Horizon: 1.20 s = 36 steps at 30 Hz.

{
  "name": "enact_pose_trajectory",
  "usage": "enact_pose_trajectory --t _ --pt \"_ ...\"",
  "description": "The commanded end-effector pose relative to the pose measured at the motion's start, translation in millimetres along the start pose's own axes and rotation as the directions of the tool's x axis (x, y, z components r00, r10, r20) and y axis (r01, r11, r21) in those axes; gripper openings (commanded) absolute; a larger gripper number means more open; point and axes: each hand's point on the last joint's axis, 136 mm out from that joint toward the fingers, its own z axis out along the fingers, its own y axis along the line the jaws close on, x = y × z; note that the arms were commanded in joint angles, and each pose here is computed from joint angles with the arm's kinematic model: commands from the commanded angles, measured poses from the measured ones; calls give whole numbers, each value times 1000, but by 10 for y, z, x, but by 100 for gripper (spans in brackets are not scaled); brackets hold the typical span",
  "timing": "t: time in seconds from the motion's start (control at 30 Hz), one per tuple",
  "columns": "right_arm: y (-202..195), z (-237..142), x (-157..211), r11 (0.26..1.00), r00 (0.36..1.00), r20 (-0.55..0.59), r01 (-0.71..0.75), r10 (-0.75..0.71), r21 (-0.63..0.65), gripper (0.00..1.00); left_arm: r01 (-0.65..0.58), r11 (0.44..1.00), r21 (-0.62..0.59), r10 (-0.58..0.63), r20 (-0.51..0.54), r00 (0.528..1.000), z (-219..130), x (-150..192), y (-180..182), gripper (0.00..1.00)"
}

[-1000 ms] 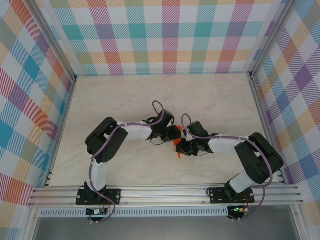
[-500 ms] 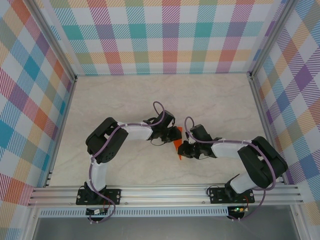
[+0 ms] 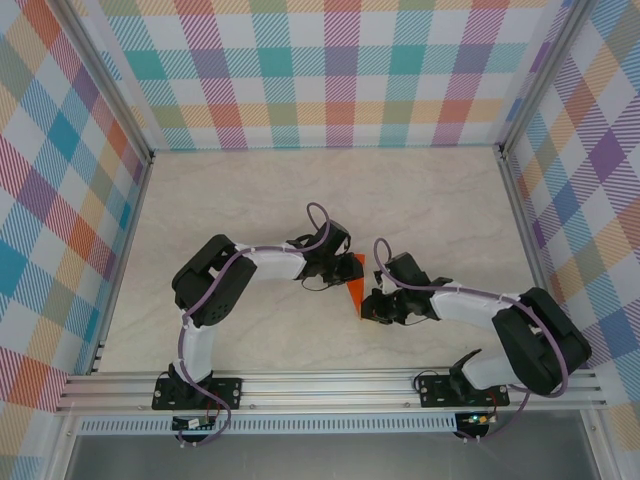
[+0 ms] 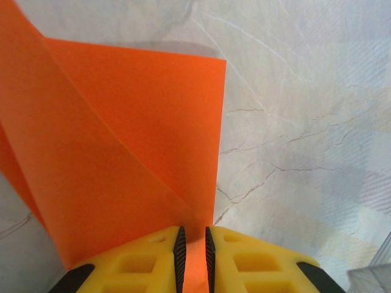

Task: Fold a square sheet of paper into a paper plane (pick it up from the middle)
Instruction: Fold the wing for the fifth time at the center of the table.

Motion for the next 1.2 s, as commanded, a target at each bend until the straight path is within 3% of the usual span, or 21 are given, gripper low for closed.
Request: enact_pose_trajectory --t 0.0,0.1,0.33,0.9,1.17 --pt "218 -140 -135 1000 999 45 7 -6 -23 12 7 993 -122 -16 -73 997 146 242 350 20" --pt "353 -164 -225 998 998 66 2 3 -64 11 3 993 -122 -12 -79 997 148 250 345 20" --pt "415 53 -255 992 999 -9 -42 41 -116 11 -1 993 -118 -9 -80 997 156 238 326 20" --pt "-532 152 326 974 983 -91 -141 159 178 11 -11 991 -135 -1 -87 996 153 246 341 19" --pt "-494 81 438 980 981 -117 -136 153 144 11 -4 991 -137 -7 -81 997 146 241 347 19"
